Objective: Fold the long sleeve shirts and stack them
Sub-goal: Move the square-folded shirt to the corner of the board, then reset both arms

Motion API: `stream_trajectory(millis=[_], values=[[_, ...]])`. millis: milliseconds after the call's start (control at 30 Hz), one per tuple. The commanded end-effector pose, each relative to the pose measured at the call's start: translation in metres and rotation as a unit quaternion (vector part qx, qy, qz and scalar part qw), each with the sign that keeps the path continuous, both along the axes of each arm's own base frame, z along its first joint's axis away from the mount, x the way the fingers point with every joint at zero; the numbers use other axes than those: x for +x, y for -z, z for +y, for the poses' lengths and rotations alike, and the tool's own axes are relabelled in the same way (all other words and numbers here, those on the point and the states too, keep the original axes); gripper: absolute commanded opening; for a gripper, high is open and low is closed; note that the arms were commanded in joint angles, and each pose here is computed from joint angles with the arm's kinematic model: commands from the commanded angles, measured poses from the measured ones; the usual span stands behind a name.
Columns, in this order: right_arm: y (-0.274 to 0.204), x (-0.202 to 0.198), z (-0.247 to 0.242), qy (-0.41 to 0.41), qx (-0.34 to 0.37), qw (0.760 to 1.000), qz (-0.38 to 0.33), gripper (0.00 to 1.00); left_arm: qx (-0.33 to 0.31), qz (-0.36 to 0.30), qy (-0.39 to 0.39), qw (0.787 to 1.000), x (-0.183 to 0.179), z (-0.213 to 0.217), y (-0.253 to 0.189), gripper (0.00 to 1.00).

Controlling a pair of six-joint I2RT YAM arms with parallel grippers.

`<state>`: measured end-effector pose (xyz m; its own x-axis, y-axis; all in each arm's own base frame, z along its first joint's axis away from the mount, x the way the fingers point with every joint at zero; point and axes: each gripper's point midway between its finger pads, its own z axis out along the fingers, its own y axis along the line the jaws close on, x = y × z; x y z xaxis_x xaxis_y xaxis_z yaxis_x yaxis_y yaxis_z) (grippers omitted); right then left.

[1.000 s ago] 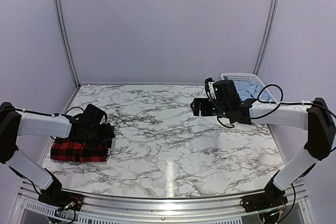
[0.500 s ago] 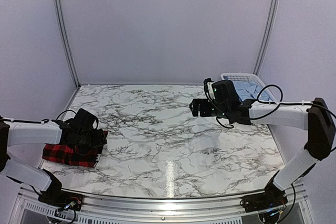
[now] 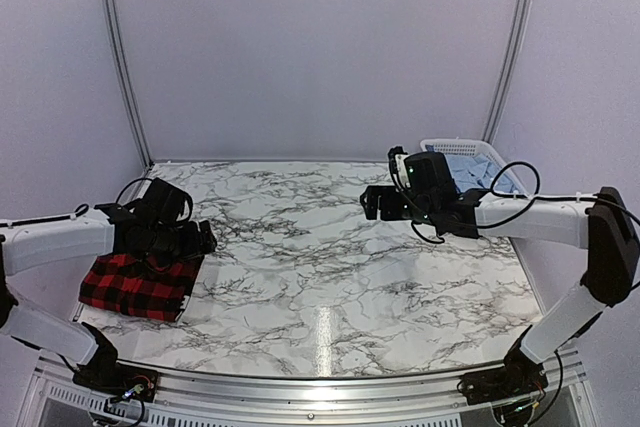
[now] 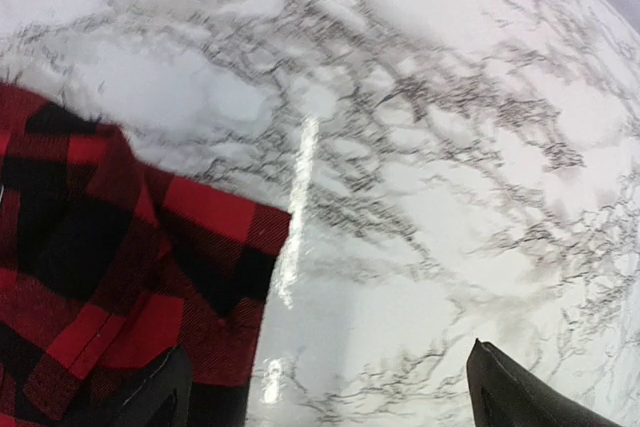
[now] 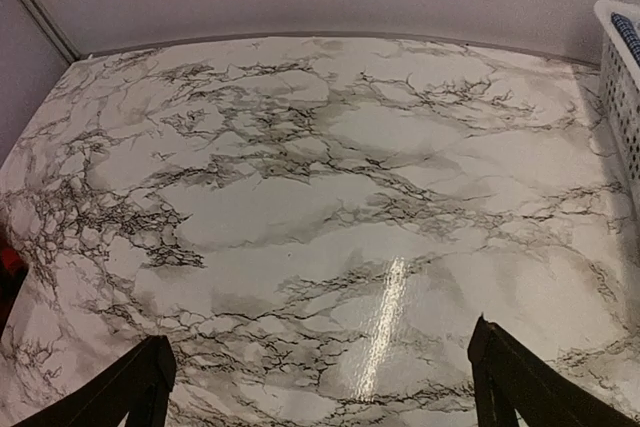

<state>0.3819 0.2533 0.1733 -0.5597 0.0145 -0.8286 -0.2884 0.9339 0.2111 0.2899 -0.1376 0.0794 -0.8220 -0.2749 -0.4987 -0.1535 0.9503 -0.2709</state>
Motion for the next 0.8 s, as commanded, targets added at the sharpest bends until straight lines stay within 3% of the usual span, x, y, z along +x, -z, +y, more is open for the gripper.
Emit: stream_trajectory(millis=[0,433,767], values=[[-0.037,0.001,-0.003,0.013,0.026,0.998,-0.049,0.98,0.011,-0.047,0.05,0.998,0.023,-0.023,-0.039,0.99],[-0.079,-0.045,-0.056,0.052,0.06,0.991,-0.107,0.99,-0.018,-0.189,0.132,0.973,0.058,-0.085,-0.132,0.99],[-0.072,-0.085,-0.107,0.098,0.053,0.987,-0.12,0.98,-0.023,-0.238,0.131,0.962,0.048,-0.075,-0.147,0.99]])
